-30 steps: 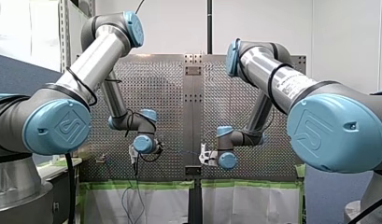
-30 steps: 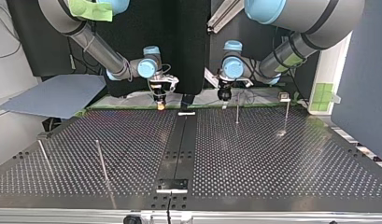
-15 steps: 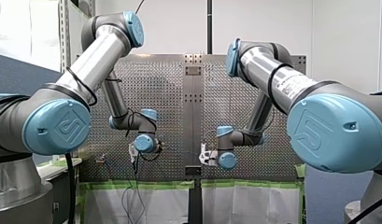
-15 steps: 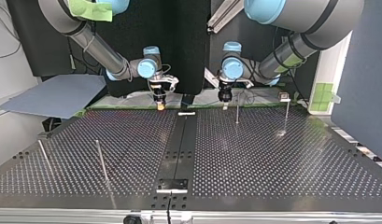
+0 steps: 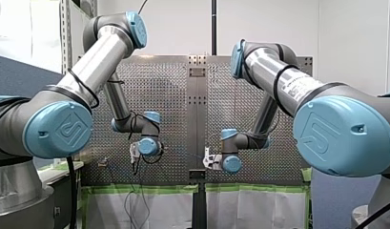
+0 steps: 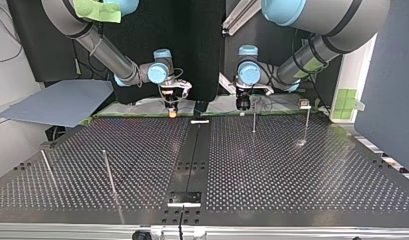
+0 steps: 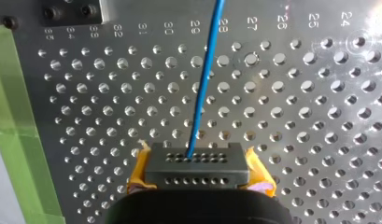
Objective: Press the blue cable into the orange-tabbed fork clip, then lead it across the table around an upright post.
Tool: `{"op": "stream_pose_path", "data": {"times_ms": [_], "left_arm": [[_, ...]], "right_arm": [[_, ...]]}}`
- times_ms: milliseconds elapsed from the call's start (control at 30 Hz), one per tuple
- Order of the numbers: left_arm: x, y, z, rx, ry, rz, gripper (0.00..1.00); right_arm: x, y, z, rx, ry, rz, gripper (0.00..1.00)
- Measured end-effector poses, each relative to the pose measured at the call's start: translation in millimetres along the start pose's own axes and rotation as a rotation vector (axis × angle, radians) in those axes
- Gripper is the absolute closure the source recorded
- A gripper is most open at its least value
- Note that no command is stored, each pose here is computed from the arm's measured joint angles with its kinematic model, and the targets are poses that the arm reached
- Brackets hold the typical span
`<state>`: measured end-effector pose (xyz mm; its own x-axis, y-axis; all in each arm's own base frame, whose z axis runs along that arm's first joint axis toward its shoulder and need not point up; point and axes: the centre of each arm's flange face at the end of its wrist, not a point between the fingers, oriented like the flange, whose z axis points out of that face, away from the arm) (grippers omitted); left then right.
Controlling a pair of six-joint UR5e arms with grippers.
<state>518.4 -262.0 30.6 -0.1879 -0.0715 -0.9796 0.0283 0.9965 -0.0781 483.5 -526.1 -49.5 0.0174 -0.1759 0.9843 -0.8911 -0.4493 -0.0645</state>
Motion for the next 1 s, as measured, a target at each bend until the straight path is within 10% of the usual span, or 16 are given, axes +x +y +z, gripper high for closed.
{"op": "stream_pose_path", "data": {"times_ms": [533,1000], "left_arm": [[1,-6.3,-3,0.014,0.001,0.016,1.0],[-22,-32.6,-13,0.064,-0.041,0.016,1.0]], "right_arm": [[11,4.1,-0.3,-0.008,-0.013,-0.026,1.0],[94,-5.9,-7.2,-0.001,0.008,-0.032,1.0]]}}
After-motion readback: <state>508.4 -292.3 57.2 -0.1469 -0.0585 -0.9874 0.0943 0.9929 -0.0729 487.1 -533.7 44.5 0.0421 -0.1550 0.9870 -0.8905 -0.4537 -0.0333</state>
